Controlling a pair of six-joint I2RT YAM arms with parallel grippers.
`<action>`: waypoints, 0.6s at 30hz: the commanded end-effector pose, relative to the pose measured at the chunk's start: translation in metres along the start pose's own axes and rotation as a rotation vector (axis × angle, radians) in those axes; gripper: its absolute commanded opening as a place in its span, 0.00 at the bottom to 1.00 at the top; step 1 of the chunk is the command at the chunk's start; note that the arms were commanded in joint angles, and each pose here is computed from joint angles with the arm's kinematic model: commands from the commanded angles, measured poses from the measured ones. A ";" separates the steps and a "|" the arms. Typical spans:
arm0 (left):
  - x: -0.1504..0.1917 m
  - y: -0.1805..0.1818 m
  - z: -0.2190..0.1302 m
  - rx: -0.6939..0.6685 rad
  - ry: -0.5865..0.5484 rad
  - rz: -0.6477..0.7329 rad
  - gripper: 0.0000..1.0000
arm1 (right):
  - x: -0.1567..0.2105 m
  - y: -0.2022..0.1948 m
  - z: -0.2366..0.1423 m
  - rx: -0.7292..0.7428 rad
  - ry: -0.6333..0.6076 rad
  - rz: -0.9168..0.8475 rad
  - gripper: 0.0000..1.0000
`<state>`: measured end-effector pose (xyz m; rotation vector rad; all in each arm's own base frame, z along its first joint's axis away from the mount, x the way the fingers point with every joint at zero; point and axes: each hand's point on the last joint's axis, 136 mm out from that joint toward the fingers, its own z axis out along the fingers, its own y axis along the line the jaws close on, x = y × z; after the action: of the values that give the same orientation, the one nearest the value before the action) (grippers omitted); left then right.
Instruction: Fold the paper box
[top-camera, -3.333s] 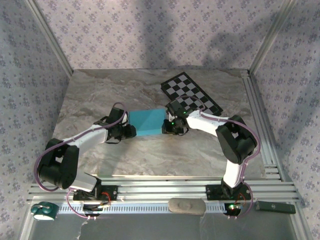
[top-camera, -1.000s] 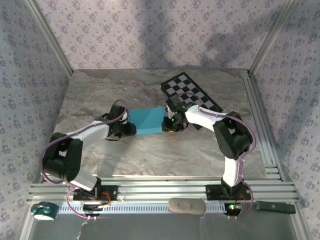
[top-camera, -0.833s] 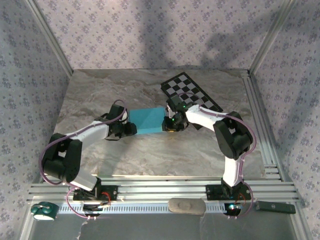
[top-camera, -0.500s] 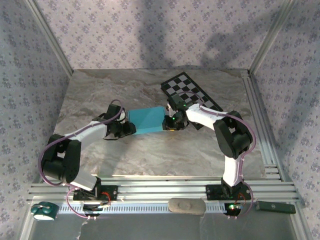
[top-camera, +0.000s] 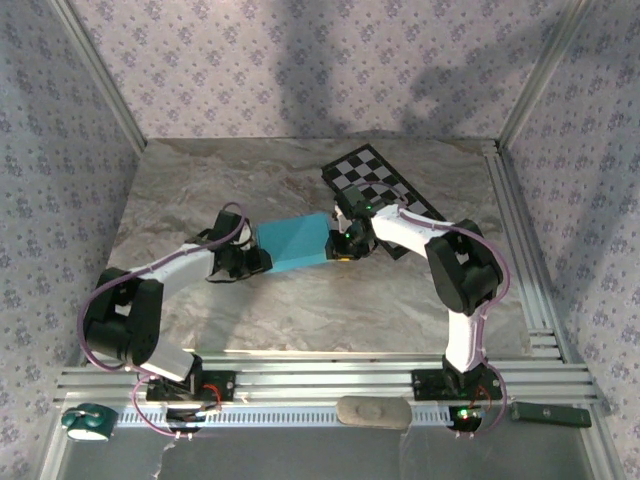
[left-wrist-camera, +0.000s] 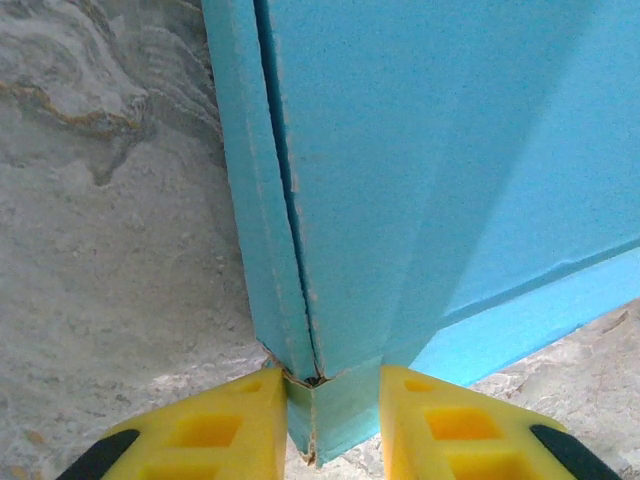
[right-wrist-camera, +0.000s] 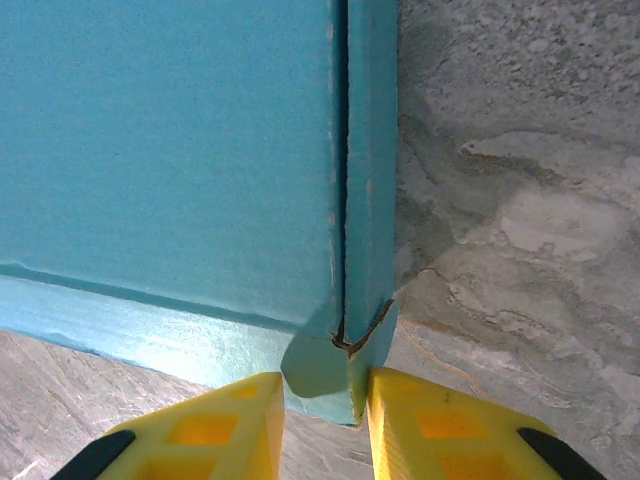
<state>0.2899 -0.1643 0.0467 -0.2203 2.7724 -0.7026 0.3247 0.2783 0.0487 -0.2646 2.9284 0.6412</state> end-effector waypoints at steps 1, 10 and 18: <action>-0.001 -0.007 0.001 0.053 0.000 -0.015 0.28 | 0.001 0.004 0.000 -0.018 0.030 -0.012 0.30; -0.001 -0.012 -0.001 0.098 0.008 -0.062 0.17 | 0.000 0.005 -0.001 -0.017 0.027 -0.013 0.30; 0.000 -0.006 -0.002 0.072 0.007 -0.057 0.17 | -0.001 0.005 -0.002 -0.020 0.024 -0.014 0.30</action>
<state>0.2902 -0.1663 0.0466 -0.2962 2.7605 -0.7852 0.3250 0.2756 0.0480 -0.2601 2.9402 0.6322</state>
